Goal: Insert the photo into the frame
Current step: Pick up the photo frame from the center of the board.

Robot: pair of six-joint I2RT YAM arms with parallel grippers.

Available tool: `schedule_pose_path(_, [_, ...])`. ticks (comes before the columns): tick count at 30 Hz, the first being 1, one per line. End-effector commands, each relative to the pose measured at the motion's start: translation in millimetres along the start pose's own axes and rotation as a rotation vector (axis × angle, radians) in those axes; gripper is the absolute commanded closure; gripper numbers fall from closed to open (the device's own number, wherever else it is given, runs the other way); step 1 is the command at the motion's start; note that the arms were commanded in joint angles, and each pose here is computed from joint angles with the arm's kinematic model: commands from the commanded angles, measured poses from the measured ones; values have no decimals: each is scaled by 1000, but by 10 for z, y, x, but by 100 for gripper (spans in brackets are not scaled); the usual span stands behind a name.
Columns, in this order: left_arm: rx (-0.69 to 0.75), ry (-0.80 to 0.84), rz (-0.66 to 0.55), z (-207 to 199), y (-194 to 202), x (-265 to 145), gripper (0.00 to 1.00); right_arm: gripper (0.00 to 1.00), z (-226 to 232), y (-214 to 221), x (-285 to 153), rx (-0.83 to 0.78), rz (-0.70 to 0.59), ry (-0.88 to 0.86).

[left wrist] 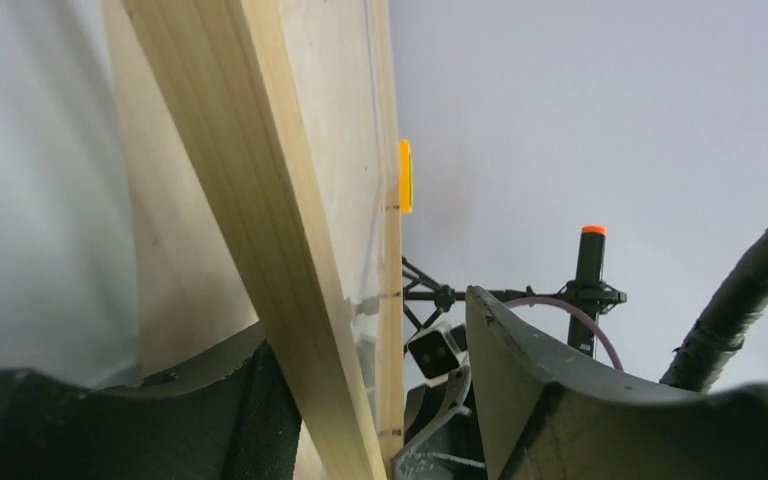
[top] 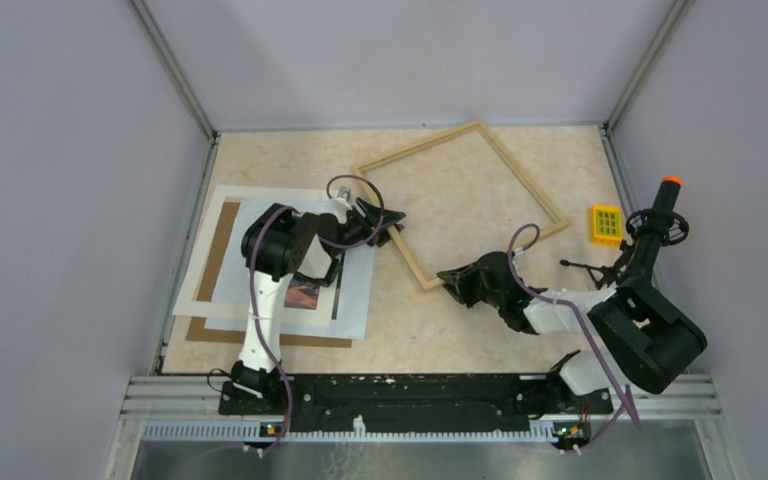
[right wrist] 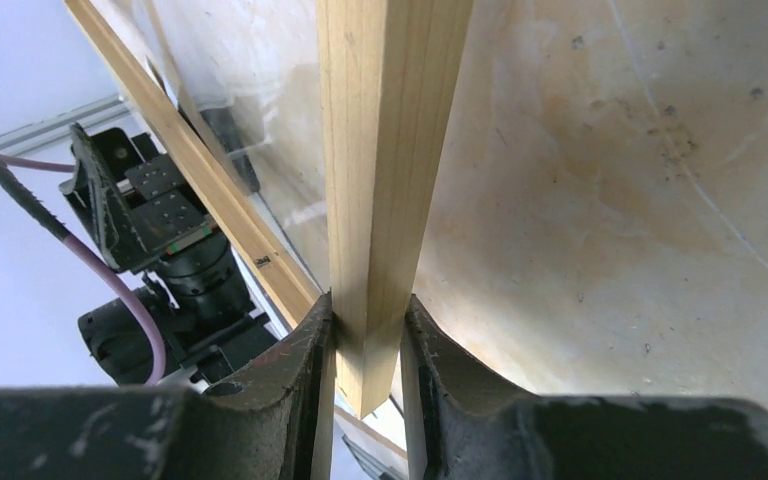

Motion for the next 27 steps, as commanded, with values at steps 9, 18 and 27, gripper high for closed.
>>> schedule_pose_path(9, [121, 169, -131, -309, -347, 141, 47, 91, 190, 127, -7, -12, 52, -69])
schedule_pose_path(18, [164, 222, -136, -348, -358, 73, 64, 46, 87, 23, -48, -212, -3, -21])
schedule_pose_path(27, [194, 303, -98, -499, -370, 92, 68, 14, 374, -98, -356, -897, -22, 18])
Point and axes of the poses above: each gripper's point midway between its finger pads, its own x axis out along the fingers, its own z axis along the line the jaws close on, y = z × x, the point moved 2 cm from there along -x, back along the fingers, and after that the axes turned 11 degrees about x, right-handed, at the moved point
